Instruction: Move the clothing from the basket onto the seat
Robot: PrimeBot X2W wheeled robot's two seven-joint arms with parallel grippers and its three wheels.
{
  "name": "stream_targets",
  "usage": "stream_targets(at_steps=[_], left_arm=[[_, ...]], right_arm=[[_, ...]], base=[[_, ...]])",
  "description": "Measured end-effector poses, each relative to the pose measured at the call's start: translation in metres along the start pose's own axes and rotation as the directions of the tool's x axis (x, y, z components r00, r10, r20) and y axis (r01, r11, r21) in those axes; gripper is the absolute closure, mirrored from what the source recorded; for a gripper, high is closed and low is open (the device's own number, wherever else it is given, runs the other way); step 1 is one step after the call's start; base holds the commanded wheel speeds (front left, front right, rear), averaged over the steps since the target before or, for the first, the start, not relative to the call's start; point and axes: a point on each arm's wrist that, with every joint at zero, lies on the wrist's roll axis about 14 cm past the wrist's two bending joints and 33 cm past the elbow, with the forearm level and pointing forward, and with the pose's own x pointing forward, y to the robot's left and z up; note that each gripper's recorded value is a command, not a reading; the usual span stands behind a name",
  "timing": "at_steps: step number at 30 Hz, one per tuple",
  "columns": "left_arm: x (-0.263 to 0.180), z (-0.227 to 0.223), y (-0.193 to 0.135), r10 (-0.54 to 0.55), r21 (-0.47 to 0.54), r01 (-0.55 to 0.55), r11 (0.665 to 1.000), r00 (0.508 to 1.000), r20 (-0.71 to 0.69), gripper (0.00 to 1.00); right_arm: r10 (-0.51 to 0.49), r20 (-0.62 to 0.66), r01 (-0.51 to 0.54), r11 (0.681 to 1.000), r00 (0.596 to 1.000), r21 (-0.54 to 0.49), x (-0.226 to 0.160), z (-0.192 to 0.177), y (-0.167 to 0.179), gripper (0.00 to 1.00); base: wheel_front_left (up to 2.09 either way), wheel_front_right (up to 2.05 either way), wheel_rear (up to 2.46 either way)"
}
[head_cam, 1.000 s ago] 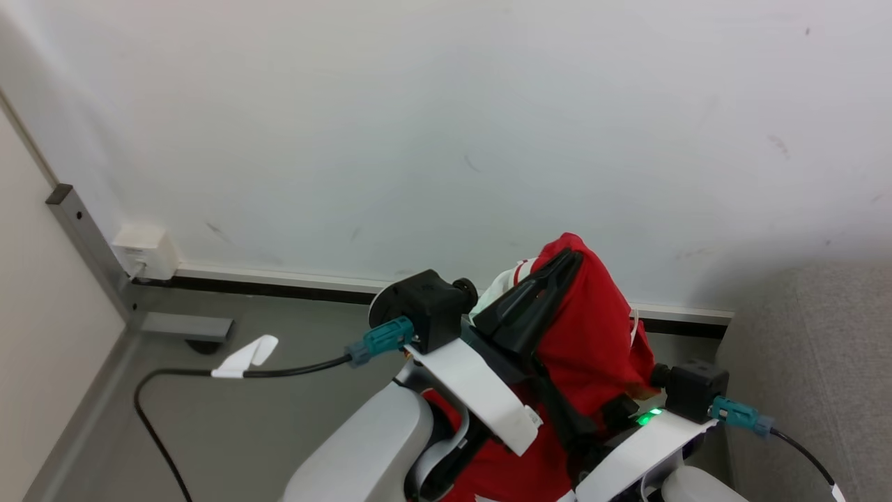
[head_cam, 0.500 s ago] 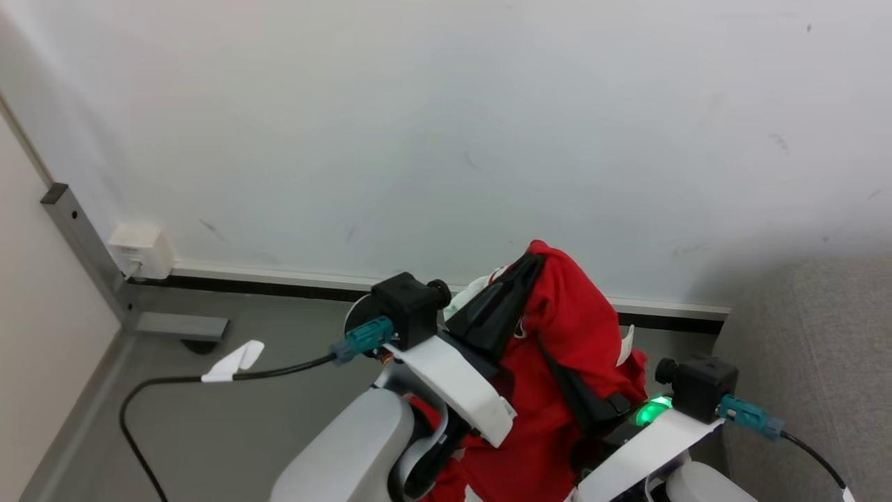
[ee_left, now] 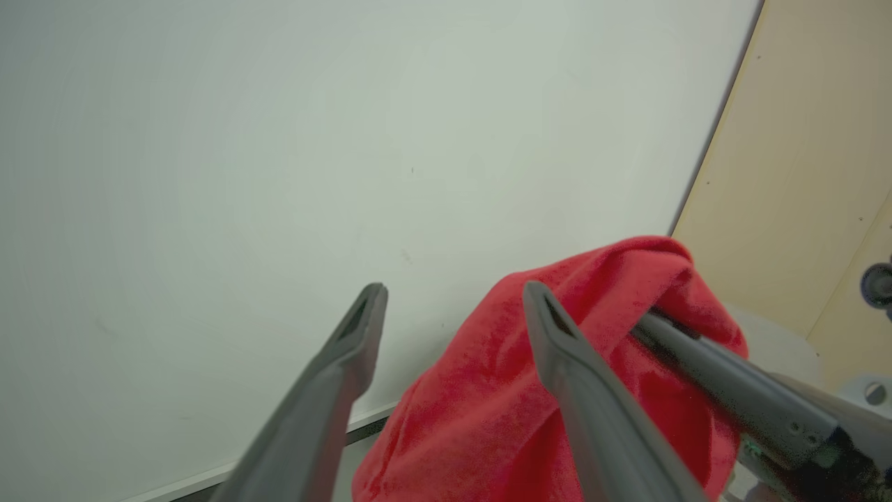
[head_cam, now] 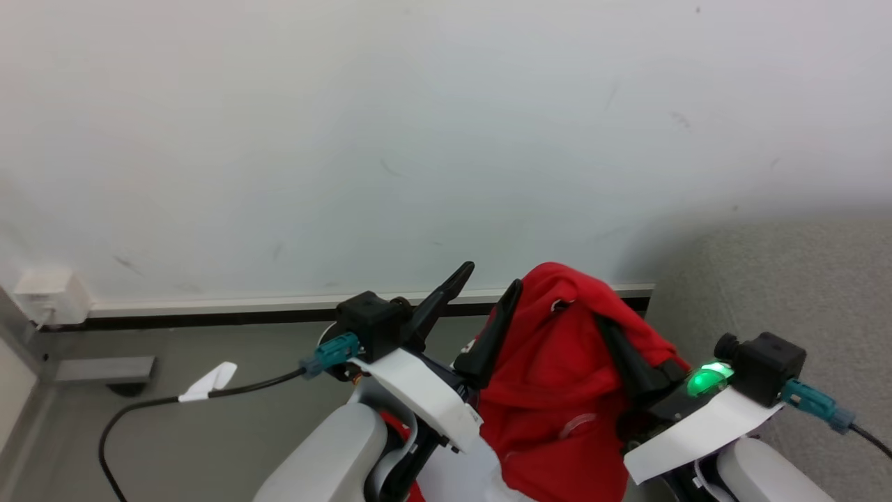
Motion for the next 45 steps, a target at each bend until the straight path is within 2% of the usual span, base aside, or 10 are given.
stream_targets(at_steps=[6,13,20,32,39,45], left_arm=[[0.010,-0.014,-0.019,-0.067,-0.011,0.067,0.998,0.998,-0.018,0.00],[0.026,-0.027,-0.049,-0.164,-0.024,0.164,0.986,0.986,-0.025,0.00],[0.041,-0.045,-0.086,-0.289,-0.032,0.288,0.957,0.956,-0.042,0.00],[0.060,-0.072,-0.144,-0.453,-0.104,0.447,0.889,0.890,-0.049,0.00],[0.063,-0.087,-0.148,-0.475,-0.135,0.464,0.875,0.878,-0.059,0.00],[0.073,-0.095,-0.138,-0.480,-0.171,0.466,0.868,0.876,-0.048,0.00]], right_arm=[[-0.094,0.082,0.102,0.990,0.992,-0.095,-0.024,0.039,-0.034,1.00],[-0.211,0.135,0.234,0.954,0.968,-0.188,-0.065,0.070,-0.071,1.00],[-0.318,0.182,0.356,0.902,0.930,-0.245,-0.110,0.094,-0.094,1.00],[-0.469,0.273,0.537,0.789,0.840,-0.298,-0.179,0.131,-0.116,1.00],[-0.512,0.276,0.579,0.756,0.814,-0.305,-0.189,0.135,-0.129,1.00],[-0.529,0.304,0.609,0.720,0.792,-0.333,-0.177,0.159,-0.158,1.00]], base=[[0.00,0.00,0.00],[0.00,0.00,0.00],[0.00,0.00,0.00],[0.00,0.00,0.00],[0.00,0.00,0.00],[0.00,0.00,0.00]])
